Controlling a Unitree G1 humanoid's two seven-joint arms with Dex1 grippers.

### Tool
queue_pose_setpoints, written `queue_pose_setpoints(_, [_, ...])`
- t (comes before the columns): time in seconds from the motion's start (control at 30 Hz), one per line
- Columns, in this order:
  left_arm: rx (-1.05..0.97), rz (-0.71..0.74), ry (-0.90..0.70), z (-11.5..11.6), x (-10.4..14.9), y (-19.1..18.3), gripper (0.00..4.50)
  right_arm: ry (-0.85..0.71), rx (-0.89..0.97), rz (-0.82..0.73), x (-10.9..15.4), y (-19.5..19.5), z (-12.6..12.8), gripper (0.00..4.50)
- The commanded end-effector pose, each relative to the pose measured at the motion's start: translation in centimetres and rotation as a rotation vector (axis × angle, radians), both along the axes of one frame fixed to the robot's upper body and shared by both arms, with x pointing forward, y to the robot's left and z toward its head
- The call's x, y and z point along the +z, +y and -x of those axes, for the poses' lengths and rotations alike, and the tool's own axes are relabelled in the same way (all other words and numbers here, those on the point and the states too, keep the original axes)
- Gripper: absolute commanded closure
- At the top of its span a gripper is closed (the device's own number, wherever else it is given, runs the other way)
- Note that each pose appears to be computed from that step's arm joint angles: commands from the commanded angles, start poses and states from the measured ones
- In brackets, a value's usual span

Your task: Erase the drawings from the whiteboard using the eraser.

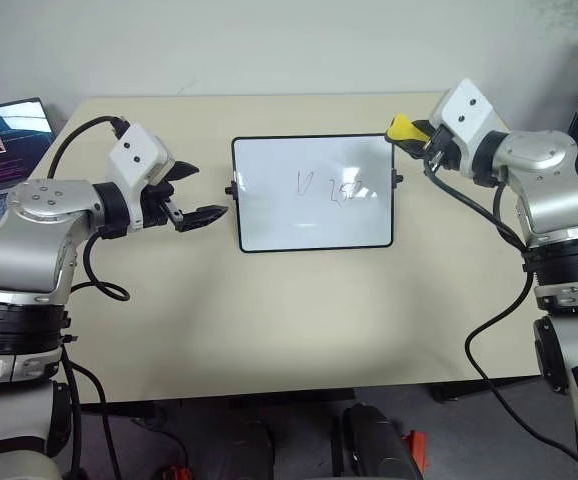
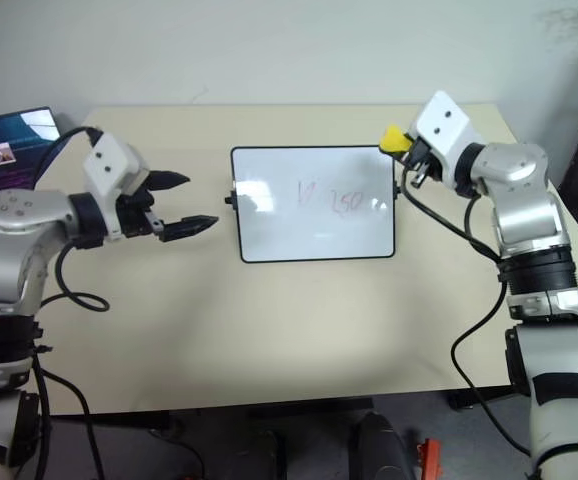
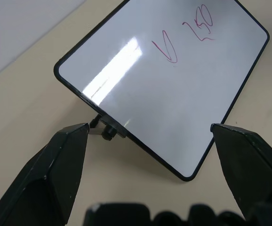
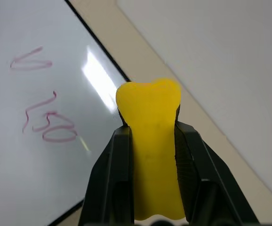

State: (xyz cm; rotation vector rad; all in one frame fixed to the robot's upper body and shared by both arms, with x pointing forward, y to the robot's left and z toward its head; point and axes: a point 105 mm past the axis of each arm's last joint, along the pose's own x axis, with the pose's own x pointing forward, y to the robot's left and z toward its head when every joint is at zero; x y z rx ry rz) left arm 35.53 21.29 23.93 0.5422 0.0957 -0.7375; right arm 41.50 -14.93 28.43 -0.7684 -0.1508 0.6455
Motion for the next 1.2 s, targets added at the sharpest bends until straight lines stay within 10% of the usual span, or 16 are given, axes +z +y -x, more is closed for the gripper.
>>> queue_pose_setpoints(0.03, [-0.018, -0.005, -0.061, 0.2, 1.6, -0.4, 0.00, -0.052, 0.038, -0.013, 1.7, 0.6, 0.8, 3.67])
queue_pose_setpoints(0.67, [-0.033, -0.011, -0.056, 0.3, 1.5, -0.6, 0.00, -0.061, 0.066, -0.028, 2.1, 1.8, 1.1, 3.67])
queue_pose_setpoints(1.2, [-0.054, -0.063, 0.028, 0.2, -1.8, -1.8, 0.00, -0.024, 0.241, 0.138, -3.7, 13.8, 0.6, 3.67])
